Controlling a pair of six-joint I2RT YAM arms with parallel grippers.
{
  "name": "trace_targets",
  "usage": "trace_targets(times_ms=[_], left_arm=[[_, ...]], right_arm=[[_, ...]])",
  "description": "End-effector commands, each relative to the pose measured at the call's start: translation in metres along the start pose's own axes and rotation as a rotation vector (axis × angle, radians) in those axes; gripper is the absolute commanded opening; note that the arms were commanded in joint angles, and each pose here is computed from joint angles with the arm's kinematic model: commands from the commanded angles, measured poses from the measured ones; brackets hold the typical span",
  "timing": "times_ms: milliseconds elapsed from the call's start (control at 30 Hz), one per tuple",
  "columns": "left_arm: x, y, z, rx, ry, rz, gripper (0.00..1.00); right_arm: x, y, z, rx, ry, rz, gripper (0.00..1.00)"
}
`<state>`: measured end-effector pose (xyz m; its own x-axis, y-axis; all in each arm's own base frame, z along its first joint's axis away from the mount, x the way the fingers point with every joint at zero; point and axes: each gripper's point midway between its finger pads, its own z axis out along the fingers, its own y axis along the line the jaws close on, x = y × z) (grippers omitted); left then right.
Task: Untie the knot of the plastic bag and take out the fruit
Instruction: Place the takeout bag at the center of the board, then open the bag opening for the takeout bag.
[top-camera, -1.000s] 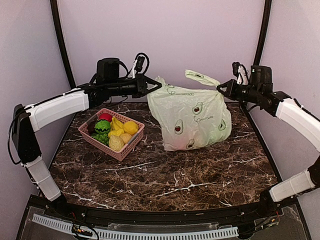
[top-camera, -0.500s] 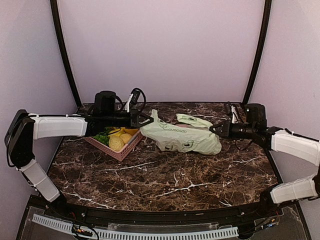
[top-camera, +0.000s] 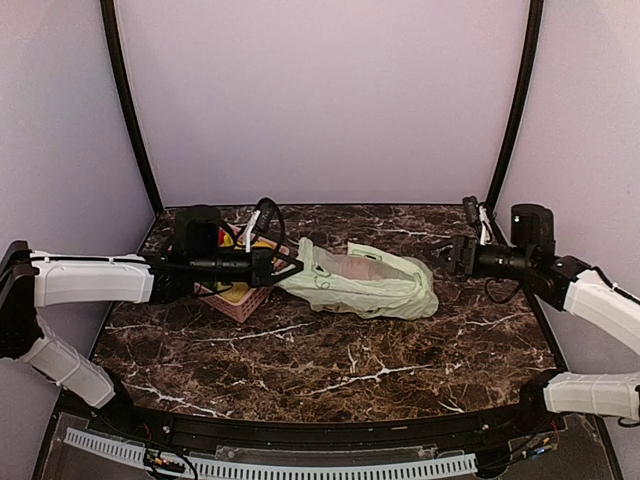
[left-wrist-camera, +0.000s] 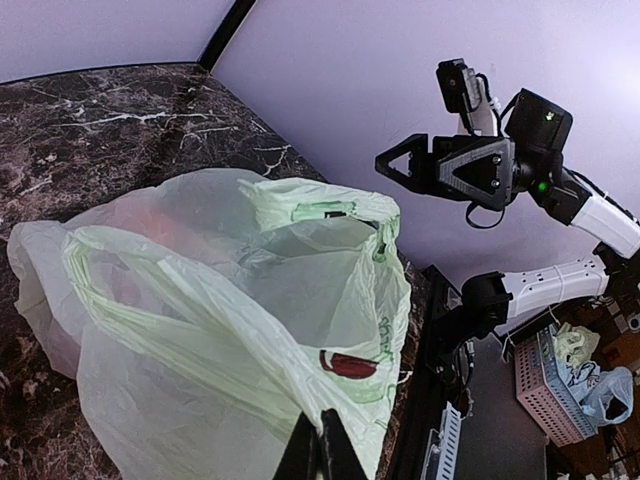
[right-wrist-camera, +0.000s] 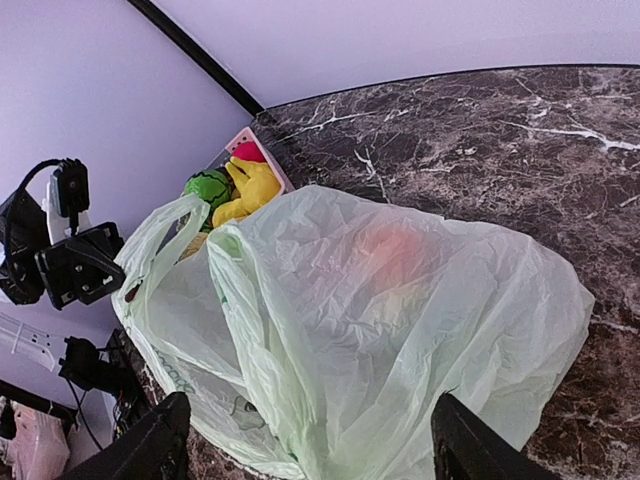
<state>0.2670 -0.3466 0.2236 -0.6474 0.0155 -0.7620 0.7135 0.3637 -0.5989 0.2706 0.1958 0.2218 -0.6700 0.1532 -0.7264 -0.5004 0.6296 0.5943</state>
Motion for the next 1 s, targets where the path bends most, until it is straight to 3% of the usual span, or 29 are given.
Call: trace_targets(times_ms=[0, 433, 767, 900, 967], left_arm=[[0.003, -0.002, -0.007, -0.027, -0.022, 0.043, 0.01], [0.012, -0.004, -0.011, -0.055, -0.003, 0.058, 0.01], [0.017, -0.005, -0.014, -0.072, 0.020, 0.071, 0.01], [0.018, -0.004, -0.015, -0.083, 0.027, 0.078, 0.01], [0.019, -0.003, -0.016, -0.092, 0.028, 0.079, 0.01]], right_arm=[[-0.020, 0.015, -0.007, 0.040, 0.023, -0.111, 0.84], [-0.016, 0.048, 0.062, 0.064, 0.333, -0.328, 0.89], [0.019, 0.039, 0.122, 0.062, 0.524, -0.355, 0.89], [0.028, 0.028, 0.133, 0.104, 0.557, -0.346, 0.85], [0.027, 0.026, 0.136, 0.115, 0.562, -0.337, 0.72]])
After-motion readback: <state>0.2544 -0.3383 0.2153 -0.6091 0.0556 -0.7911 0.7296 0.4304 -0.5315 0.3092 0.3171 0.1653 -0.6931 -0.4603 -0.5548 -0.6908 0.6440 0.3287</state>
